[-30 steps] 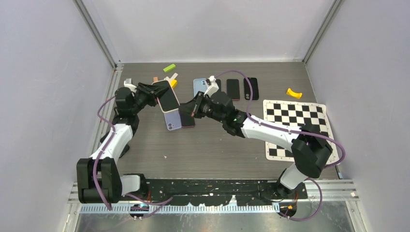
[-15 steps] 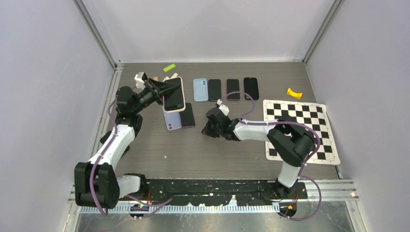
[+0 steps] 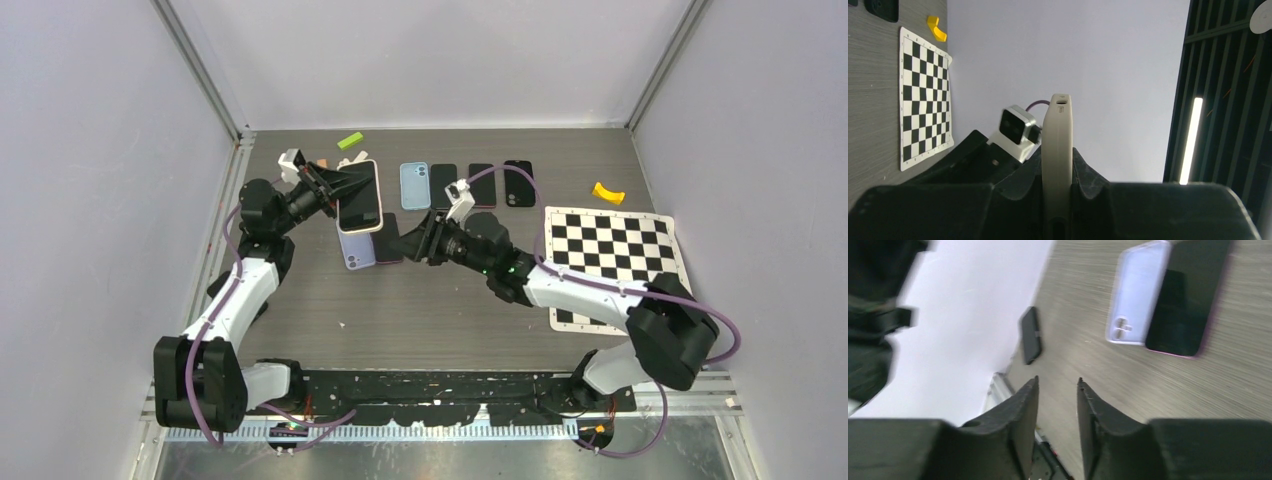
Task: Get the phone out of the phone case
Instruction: Remove the phone case from the phone.
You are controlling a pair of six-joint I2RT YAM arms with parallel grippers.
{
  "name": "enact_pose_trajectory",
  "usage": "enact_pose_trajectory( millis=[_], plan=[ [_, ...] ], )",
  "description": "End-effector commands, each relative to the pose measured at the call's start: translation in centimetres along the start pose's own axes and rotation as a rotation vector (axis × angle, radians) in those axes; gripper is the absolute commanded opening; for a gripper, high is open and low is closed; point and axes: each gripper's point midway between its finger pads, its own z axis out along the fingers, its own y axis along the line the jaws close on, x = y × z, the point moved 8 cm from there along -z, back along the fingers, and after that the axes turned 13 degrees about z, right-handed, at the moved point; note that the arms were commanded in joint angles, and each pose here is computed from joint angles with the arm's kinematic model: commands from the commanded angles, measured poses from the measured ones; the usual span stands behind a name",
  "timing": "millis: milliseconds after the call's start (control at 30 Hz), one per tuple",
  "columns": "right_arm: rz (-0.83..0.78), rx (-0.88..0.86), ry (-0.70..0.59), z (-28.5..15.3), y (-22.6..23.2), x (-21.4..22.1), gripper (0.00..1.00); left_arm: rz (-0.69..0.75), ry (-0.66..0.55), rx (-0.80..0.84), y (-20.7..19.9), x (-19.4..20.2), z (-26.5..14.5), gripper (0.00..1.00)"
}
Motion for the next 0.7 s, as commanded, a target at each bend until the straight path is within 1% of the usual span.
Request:
enact_pose_trajectory(
  millis=[0,33,100,233,433,500,567,600,633,667],
  plan=[
    [-0.137,-0.347,0.082,-2.5,4.2,0.5,0.58,0.086,0.004,0.068,-1.6,0.2,-0.3,0.0],
    [-0.145,-0.387,0.089,-3.0,4.8,0.6,0.66,0.084,0.003,0.066,-1.5,0.2,-0.3,0.0],
    [-0.154,-0.467,0.106,-3.6,5.9,0.7,0.72,0.083,0.003,0.064,-1.4,0.2,-0.4,0.0],
    [-0.161,-0.553,0.098,-4.2,7.4,0.6,0.75,0.081,0.001,0.065,-1.5,0.3,-0.4,0.0],
    [-0.106,-0.608,0.025,-4.8,9.3,-0.4,0.75,0.08,0.002,0.061,-1.5,0.4,-0.6,0.0],
    [-0.092,-0.639,0.012,-5.1,9.8,-0.6,0.7,0.08,0.003,0.059,-1.5,0.4,-0.5,0.0],
    [-0.081,-0.676,0.008,-5.5,10.3,-0.7,0.58,0.086,0.004,0.055,-1.3,0.4,-0.5,0.0],
    [-0.078,-0.687,0.008,-5.7,10.5,-0.8,0.45,0.087,0.003,0.053,-1.3,0.4,-0.5,0.0],
    [-0.071,-0.706,0.012,-5.9,10.8,-0.8,0.4,0.088,0.005,0.05,-1.1,0.4,-0.5,0.0],
    [-0.068,-0.714,0.013,-6.0,10.9,-0.8,0.32,0.088,0.006,0.049,-1.0,0.4,-0.5,0.0]
  ],
)
